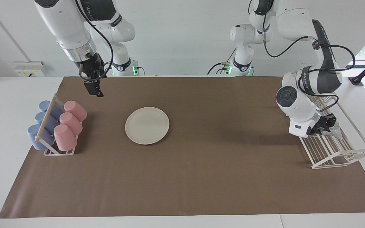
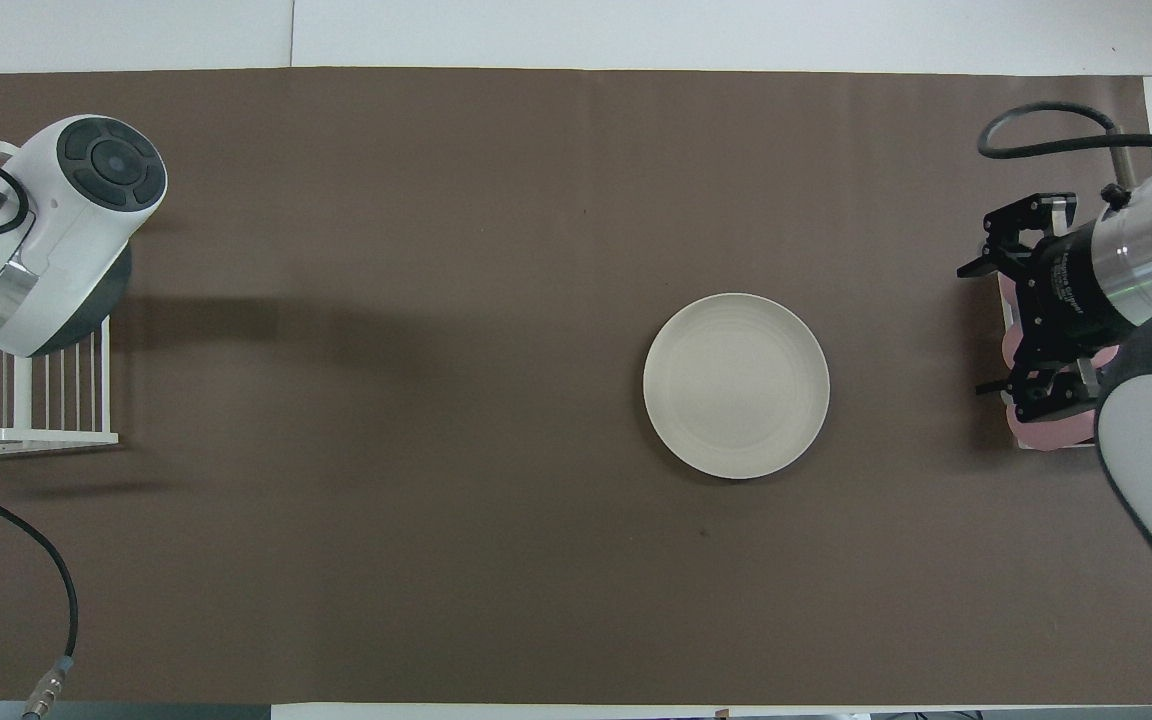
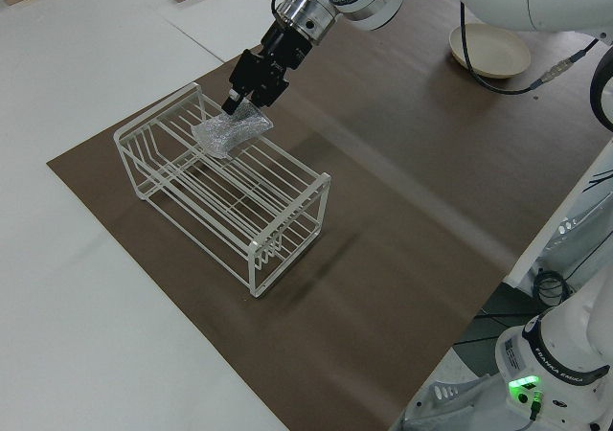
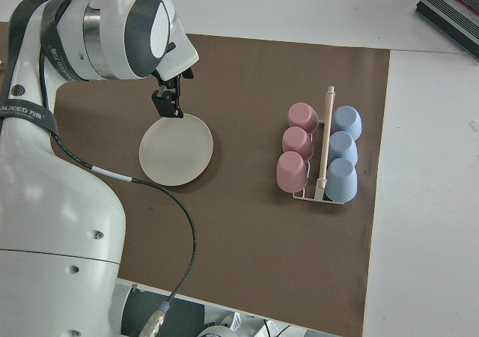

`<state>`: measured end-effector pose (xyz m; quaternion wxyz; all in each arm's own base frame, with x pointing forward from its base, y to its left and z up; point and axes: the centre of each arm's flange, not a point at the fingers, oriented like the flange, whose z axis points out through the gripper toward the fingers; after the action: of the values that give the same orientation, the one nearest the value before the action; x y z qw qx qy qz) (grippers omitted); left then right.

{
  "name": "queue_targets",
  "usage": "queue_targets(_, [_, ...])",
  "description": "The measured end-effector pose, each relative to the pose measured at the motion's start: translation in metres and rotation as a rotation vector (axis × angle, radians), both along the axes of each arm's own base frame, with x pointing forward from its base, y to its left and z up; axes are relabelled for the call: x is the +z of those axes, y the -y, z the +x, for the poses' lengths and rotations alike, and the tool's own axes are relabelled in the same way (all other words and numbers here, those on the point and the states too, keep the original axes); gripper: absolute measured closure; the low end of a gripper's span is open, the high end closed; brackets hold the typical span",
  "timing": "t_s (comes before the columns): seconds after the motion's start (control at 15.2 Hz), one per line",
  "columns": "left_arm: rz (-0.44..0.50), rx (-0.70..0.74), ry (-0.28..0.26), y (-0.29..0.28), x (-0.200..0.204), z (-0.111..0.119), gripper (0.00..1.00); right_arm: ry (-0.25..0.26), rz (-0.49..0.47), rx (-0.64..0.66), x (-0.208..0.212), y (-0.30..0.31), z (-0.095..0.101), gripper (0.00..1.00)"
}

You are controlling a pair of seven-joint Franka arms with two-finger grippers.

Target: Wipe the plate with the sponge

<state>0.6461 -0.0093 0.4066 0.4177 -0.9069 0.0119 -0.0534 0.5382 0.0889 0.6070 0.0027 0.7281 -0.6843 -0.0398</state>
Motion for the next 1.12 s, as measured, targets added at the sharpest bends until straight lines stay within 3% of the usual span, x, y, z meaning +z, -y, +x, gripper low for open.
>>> queue_targets(0.07, [0.0, 0.001, 0.001, -0.001, 0.0, 0.0, 0.93, 0.001, 0.0, 0.035, 0.0, -0.019, -0.004, 0.0])
queue_targets(0.33, [0.0, 0.004, 0.004, 0.0, 0.0, 0.0, 0.93, 0.012, 0.003, 0.126, 0.004, -0.074, -0.018, 0.0])
queue_targets(0.46, [-0.001, 0.005, 0.007, 0.001, 0.0, 0.0, 0.93, 0.024, 0.05, 0.135, 0.007, -0.089, -0.021, 0.0])
queue_targets(0.72, [-0.003, 0.006, 0.031, 0.003, 0.013, 0.003, 0.94, 0.029, 0.087, -0.111, 0.009, -0.111, -0.023, 0.0])
queue_targets(0.92, [-0.009, 0.028, 0.062, 0.006, 0.042, 0.004, 0.94, 0.004, 0.075, -0.193, -0.001, -0.136, -0.029, 0.0])
queue_targets(1.12, [-0.12, 0.102, 0.082, 0.018, 0.08, -0.004, 0.94, -0.003, 0.041, -0.258, -0.025, -0.169, -0.021, 0.0])
